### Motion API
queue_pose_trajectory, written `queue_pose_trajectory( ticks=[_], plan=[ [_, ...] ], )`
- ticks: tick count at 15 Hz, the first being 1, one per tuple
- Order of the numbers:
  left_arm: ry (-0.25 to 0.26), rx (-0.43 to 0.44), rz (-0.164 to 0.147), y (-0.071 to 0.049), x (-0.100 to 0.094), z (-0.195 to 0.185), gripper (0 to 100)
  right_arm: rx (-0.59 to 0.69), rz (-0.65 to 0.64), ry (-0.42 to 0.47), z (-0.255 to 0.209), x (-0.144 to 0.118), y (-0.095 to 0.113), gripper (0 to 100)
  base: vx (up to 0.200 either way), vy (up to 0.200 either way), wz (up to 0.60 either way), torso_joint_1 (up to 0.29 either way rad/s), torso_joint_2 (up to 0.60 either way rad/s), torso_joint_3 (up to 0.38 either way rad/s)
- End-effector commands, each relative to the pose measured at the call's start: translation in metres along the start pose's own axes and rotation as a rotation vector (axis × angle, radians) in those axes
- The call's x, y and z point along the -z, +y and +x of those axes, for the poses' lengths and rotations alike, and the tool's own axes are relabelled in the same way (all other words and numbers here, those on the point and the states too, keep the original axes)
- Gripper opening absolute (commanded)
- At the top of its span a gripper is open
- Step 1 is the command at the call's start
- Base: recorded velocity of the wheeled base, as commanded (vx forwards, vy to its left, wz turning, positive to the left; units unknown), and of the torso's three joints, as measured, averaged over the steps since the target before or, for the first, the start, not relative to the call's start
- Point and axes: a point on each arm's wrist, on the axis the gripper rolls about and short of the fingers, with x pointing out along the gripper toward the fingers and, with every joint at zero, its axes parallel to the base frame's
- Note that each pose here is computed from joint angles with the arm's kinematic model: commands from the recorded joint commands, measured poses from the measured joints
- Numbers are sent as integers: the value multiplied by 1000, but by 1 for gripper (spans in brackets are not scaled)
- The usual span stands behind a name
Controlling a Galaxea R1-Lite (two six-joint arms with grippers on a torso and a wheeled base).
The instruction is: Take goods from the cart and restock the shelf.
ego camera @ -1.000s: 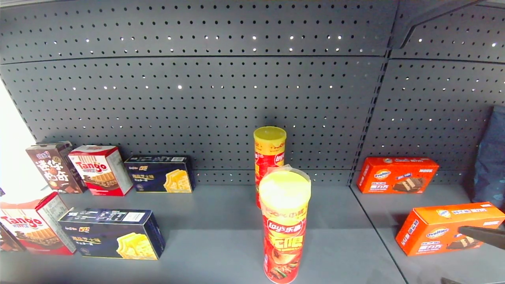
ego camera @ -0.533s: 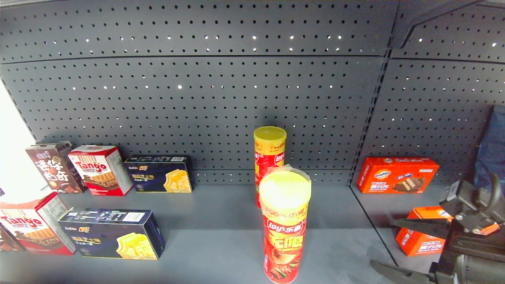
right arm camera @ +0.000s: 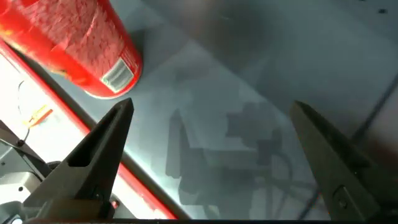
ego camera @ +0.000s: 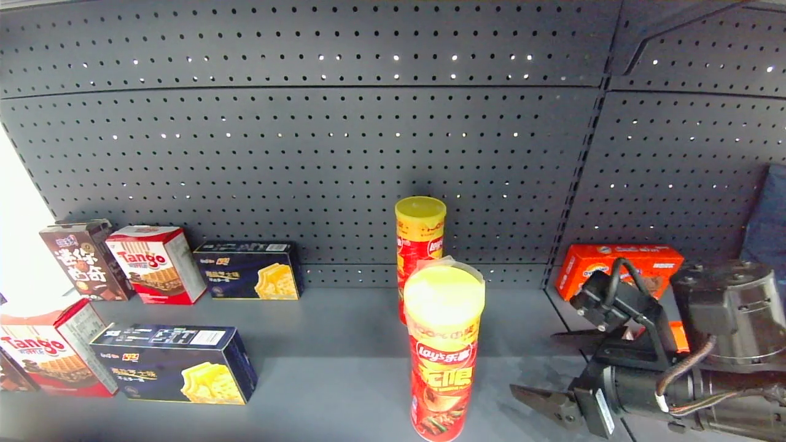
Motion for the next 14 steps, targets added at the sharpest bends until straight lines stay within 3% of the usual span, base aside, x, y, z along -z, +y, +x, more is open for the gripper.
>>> queue_pose_trajectory(
  ticks=[1, 6, 14],
  plan=[
    [-4, -2, -2, 1, -3, 0, 100, -26, -13, 27, 24, -8, 5, 100, 0, 0, 0, 0, 0, 0],
    [-9, -3, -5, 1, -4, 0, 100, -75, -43, 39, 32, -10, 19, 100, 0, 0, 0, 0, 0, 0],
    [-4, -4, -3, 1, -3, 0, 100, -84, -49, 46, 43, -14, 22, 100, 0, 0, 0, 0, 0, 0]
  ],
)
